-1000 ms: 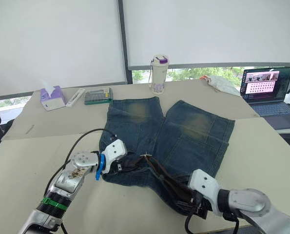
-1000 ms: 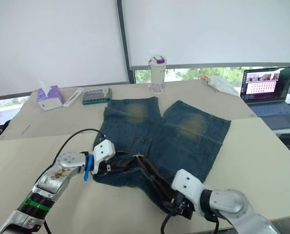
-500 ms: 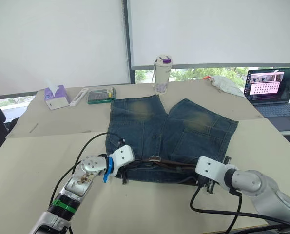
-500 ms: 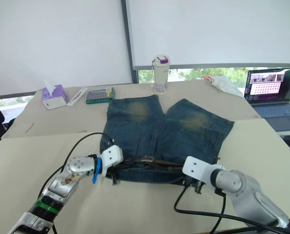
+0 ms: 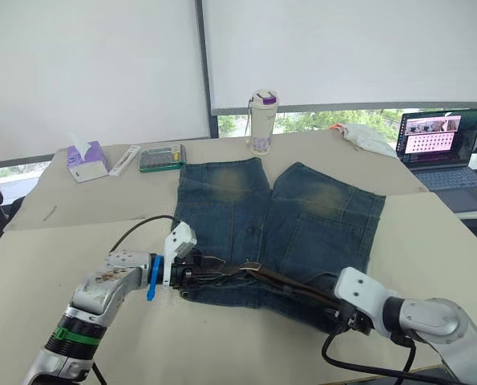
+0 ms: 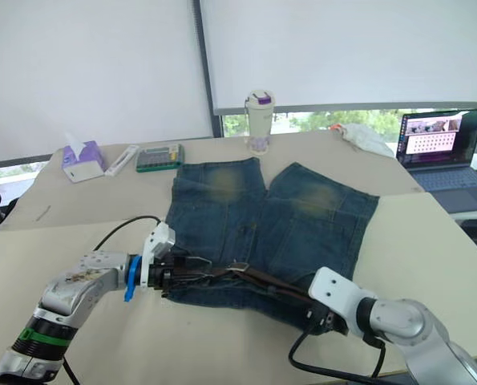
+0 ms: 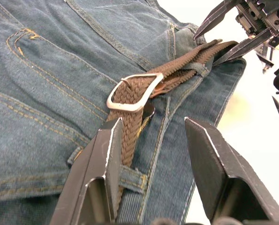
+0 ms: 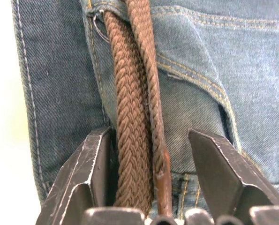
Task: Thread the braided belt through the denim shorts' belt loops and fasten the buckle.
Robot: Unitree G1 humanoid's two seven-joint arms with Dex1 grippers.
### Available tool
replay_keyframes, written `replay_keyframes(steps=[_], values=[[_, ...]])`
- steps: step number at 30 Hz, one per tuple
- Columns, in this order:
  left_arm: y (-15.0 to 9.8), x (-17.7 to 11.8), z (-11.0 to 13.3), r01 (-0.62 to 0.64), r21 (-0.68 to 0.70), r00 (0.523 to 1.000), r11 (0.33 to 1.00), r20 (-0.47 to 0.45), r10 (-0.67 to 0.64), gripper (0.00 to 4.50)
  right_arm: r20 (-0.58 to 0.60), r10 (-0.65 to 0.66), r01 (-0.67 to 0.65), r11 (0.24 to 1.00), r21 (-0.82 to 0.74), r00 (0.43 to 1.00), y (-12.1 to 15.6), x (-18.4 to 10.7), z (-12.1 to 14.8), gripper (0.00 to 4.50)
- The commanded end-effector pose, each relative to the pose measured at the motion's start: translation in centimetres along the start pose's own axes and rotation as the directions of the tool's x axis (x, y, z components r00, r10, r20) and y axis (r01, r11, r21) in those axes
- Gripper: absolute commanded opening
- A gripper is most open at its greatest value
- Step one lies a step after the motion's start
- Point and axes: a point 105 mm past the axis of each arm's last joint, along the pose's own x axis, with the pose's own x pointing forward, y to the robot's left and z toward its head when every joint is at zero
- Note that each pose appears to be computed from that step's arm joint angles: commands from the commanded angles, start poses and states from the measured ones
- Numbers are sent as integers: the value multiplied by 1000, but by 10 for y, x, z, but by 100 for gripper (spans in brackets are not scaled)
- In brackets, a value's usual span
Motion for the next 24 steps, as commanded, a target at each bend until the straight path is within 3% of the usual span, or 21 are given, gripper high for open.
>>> replay_keyframes(steps=[1, 3, 6, 9, 10, 12, 15, 19, 22, 24], values=[[1, 7, 9, -10, 83, 1000, 996, 4, 10, 228, 84, 10, -17, 997, 75, 996, 4, -8, 16, 368], [5, 10, 14, -33, 80, 999, 996, 30, 30, 228, 56, -68, 65, 996, 62, 996, -4, -10, 11, 437], [15, 23, 27, -90, 34, 993, 995, 79, 87, 228, 116, -105, 95, 991, 90, 988, -7, -13, 20, 445], [29, 44, 42, -160, -95, 976, 983, 135, 172, 228, 162, -114, 103, 992, 76, 980, -6, -14, 30, 445], [31, 50, 49, -153, -157, 971, 976, 159, 178, 174, 184, -113, 104, 993, 63, 976, -5, -14, 36, 450], [27, 63, 60, -110, -229, 972, 967, 179, 153, 114, 256, -130, 116, 991, 68, 958, -4, -16, 51, 450], [29, 73, 29, -135, -202, 990, 970, 16, 141, 11, 314, -113, 113, 993, 19, 943, 6, -18, 65, 450], [31, 69, -19, -118, -129, 979, 985, -183, 94, 5, 320, -137, 135, 990, 28, 937, 16, -20, 65, 450], [41, 57, -42, -132, -122, 964, 984, -247, 99, 5, 359, -167, 150, 986, 74, 918, 19, -18, 71, 450], [39, 58, -44, -118, -119, 971, 986, -223, 89, 5, 379, -192, 162, 981, 109, 905, 20, -21, 71, 450]])
